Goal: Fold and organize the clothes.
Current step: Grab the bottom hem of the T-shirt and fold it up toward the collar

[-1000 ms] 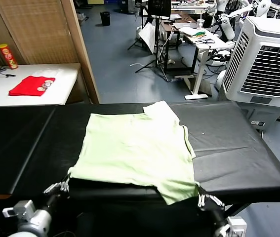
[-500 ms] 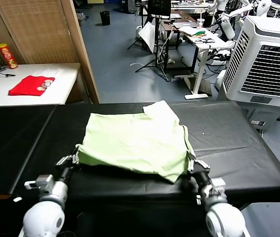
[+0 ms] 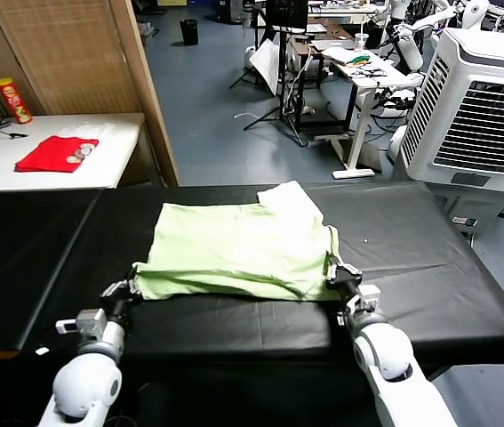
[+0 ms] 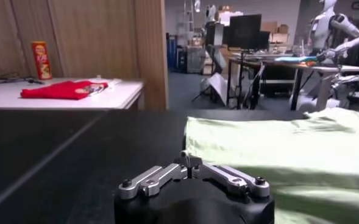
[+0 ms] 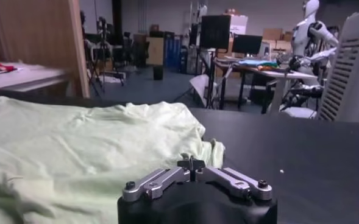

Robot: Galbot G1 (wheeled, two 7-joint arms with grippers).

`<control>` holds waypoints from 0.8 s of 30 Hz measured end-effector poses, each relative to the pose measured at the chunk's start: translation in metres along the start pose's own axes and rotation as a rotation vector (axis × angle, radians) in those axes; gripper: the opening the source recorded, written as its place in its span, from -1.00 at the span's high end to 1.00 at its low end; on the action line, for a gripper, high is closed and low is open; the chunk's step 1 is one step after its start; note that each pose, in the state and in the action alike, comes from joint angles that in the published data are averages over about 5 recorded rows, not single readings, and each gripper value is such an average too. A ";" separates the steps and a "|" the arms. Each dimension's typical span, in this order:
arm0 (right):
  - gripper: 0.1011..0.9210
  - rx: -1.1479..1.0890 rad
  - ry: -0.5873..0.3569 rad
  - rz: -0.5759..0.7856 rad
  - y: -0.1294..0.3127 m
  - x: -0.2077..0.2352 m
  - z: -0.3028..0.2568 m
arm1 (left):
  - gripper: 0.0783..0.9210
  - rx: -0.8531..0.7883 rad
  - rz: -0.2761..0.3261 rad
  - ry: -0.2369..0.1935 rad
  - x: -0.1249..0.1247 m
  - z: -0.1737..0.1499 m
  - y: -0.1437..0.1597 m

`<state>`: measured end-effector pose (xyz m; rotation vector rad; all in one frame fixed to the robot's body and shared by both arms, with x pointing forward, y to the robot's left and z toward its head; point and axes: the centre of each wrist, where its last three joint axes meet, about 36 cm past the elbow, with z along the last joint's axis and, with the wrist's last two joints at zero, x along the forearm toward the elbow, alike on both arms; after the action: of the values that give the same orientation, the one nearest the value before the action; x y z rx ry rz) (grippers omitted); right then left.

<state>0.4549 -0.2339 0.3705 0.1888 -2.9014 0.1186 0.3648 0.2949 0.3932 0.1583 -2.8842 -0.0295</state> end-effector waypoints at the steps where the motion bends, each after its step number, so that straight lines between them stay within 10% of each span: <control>1: 0.95 0.001 0.000 0.003 0.000 -0.002 0.000 | 0.89 -0.005 -0.005 0.003 -0.001 0.000 0.000; 12: 0.87 -0.004 0.036 -0.050 -0.002 -0.008 -0.004 | 0.89 -0.035 -0.005 0.028 -0.010 0.000 0.003; 17: 0.29 -0.010 0.046 -0.076 -0.009 0.010 -0.008 | 0.71 -0.026 0.027 0.030 -0.010 -0.005 0.001; 24: -0.56 0.008 0.046 -0.077 -0.014 0.058 -0.010 | -0.21 -0.004 0.046 0.050 0.004 -0.007 0.005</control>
<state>0.4033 -0.2538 0.3951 0.2941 -2.8436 0.1197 0.3616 0.2989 0.4008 0.0901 -2.8365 -0.0230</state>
